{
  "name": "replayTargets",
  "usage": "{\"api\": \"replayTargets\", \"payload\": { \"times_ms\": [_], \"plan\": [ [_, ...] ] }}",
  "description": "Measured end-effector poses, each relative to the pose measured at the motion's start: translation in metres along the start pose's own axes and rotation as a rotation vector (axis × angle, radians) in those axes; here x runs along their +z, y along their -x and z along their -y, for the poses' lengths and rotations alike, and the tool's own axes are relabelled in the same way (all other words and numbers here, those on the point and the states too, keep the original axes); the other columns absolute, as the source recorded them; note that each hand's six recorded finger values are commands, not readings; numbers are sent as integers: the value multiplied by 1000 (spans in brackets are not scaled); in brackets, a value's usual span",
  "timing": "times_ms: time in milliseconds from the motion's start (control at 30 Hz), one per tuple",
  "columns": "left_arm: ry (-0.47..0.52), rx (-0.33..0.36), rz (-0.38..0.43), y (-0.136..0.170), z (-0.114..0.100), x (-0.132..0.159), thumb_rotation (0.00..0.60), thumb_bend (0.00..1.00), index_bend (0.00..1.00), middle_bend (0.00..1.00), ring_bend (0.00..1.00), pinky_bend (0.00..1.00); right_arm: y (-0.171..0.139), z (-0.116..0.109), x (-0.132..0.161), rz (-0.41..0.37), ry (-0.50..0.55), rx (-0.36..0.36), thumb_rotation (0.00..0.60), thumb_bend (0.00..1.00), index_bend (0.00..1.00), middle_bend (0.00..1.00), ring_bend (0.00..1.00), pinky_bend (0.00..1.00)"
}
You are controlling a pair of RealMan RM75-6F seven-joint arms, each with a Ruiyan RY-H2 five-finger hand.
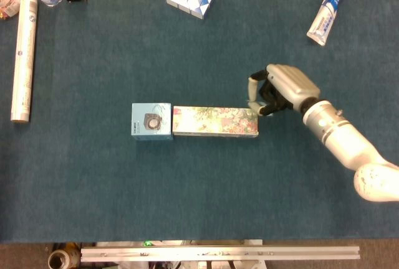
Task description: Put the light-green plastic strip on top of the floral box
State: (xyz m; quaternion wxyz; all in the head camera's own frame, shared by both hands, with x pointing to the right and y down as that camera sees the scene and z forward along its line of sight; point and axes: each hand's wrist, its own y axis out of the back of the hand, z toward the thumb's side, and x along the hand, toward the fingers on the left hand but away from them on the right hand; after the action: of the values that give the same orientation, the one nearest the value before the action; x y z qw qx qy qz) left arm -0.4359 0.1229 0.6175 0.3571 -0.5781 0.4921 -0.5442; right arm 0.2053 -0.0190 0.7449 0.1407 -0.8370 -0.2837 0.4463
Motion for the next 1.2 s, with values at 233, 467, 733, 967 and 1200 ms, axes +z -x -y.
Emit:
{"api": "replayTargets", "payload": {
  "times_ms": [233, 467, 733, 967, 1200],
  "plan": [
    [3, 1, 3, 1, -1, 0, 600, 201, 104, 126, 98, 0, 1, 18, 17, -2, 242, 116, 600, 335, 641, 980, 1000, 1000],
    [4, 4, 6, 2, -2, 0, 600, 201, 104, 126, 98, 0, 6, 31, 33, 22, 382, 199, 600, 334, 641, 981, 1000, 1000],
    [5, 3, 2, 4, -1, -2, 600, 201, 104, 126, 98, 0, 19, 39, 41, 74, 433, 211, 600, 334, 641, 982, 1000, 1000],
    [8, 3, -2, 3, -1, -4, 600, 201, 104, 126, 98, 0, 35, 40, 45, 98, 423, 201, 600, 335, 631, 1000, 1000, 1000],
    [0, -11, 17, 1, 1, -3, 600, 201, 103, 126, 98, 0, 45, 41, 47, 93, 399, 187, 600, 336, 631, 1000, 1000, 1000]
  ]
}}
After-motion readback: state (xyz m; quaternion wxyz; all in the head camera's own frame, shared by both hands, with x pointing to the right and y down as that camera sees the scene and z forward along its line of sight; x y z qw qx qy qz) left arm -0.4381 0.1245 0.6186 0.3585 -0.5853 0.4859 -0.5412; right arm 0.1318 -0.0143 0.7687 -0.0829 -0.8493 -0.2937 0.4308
